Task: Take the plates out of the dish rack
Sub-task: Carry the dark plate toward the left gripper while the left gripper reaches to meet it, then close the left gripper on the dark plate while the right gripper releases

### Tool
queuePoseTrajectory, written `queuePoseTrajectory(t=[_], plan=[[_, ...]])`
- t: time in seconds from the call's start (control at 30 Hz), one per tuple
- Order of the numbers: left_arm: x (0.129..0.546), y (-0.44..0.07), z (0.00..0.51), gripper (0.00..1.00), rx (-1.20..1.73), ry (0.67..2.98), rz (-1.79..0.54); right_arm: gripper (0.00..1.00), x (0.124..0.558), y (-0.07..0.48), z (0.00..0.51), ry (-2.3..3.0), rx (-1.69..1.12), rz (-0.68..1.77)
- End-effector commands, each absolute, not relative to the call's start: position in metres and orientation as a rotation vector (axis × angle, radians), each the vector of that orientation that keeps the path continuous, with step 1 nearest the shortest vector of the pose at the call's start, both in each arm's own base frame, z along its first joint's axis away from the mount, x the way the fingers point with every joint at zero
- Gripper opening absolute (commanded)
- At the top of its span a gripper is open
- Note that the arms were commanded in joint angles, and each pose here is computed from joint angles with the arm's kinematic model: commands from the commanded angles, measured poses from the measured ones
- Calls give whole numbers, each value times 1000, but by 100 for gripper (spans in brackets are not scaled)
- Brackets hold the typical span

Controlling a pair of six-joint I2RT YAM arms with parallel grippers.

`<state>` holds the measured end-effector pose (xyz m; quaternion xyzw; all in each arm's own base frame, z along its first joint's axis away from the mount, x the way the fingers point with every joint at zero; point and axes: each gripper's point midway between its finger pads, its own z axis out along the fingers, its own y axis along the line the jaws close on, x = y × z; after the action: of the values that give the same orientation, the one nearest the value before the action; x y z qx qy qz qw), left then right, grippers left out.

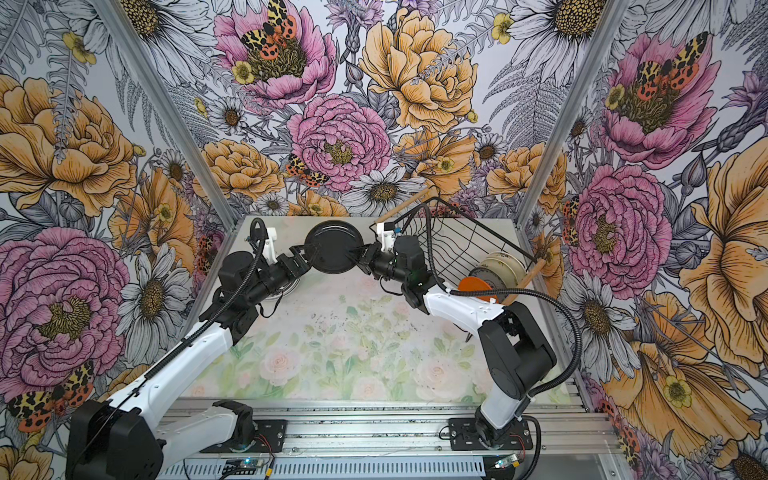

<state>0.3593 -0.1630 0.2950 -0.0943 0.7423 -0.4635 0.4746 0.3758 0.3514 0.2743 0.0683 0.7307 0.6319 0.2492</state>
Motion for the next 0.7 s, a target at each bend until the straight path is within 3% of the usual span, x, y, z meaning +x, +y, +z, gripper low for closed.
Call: queuePoseTrajectory(t=[0.0,0.17,0.27,0.5,0.67], plan=[[362,-168,306,92,-190,1778,-1200,0,380,354,293,1915,160,1728],[366,-170,299,57,-214,1781,-1248,0,376,355,293,1921,161,1735],[365,-173,293,42,-222,1796,-1280,0,374,355,290,1930,159,1730],[358,-177,283,17,-223,1843,-1290,1,370,359,286,1942,130,1714],[355,-176,277,8,-234,1862,-1299,19,369,359,279,1953,123,1690]])
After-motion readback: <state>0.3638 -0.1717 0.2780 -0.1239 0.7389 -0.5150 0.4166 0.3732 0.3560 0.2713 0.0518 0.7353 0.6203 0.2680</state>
